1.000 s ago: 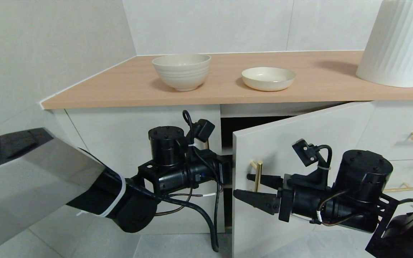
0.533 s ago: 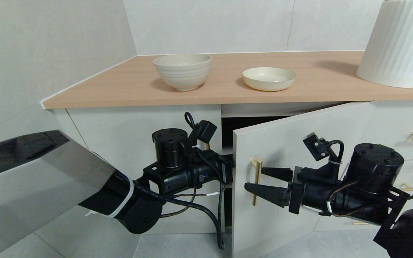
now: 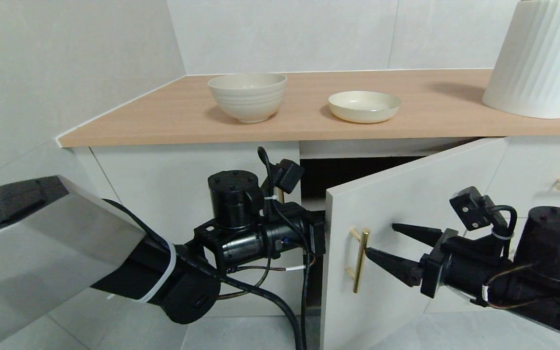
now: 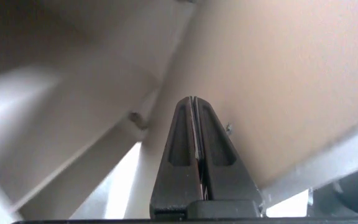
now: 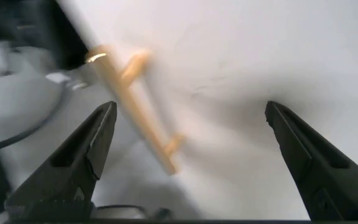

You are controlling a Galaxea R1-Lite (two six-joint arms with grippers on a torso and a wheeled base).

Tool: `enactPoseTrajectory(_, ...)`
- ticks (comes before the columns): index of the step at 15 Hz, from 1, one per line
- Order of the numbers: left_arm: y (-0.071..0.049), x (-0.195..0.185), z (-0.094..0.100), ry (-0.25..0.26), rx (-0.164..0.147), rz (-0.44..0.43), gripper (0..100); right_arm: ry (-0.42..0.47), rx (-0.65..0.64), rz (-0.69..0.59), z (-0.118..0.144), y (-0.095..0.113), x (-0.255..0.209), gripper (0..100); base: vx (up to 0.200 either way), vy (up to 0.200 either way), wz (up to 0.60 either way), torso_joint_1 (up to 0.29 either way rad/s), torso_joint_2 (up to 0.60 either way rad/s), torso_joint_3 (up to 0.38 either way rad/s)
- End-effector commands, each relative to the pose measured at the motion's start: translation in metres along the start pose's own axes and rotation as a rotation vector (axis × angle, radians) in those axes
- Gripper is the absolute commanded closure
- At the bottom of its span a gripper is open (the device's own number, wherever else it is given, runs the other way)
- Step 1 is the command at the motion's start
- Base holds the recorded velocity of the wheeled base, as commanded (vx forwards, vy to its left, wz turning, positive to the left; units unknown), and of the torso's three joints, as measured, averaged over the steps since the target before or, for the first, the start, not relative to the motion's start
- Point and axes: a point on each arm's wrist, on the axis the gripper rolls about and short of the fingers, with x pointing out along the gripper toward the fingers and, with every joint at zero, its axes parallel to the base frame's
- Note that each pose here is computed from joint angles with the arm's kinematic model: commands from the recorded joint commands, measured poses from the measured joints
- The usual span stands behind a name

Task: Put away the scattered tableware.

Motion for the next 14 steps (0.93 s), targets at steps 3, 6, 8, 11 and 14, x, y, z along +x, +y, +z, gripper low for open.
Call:
enactPoseTrajectory(3,0.002,0.002,-0.003,0.002,-0.004,0.019,100,0.041,-0.111,-0.239,0.047,0.033,-0.054,0,0.000,0.000,0.00,0.000,0.00,0.000)
enactPoseTrajectory(6,-0.002,0.003,-0.004,0.002,-0.002,0.017,100,0.098,-0.094,-0.267,0.075,0.045,-0.085,0,0.000,0.000,0.00,0.000,0.00,0.000)
enactPoseTrajectory(8,-0.003,0.003,-0.004,-0.001,-0.001,0.021,100,0.117,-0.093,-0.263,0.072,0.044,-0.082,0,0.000,0.000,0.00,0.000,0.00,0.000)
enactPoseTrajectory(11,-0.004,0.002,-0.003,-0.006,0.000,0.028,100,0.136,-0.088,-0.259,0.069,0.043,-0.080,0,0.000,0.000,0.00,0.000,0.00,0.000)
enactPoseTrajectory(14,-0.006,0.004,-0.004,-0.007,0.000,0.038,100,0.143,-0.087,-0.258,0.067,0.043,-0.080,0,0.000,0.000,0.00,0.000,0.00,0.000)
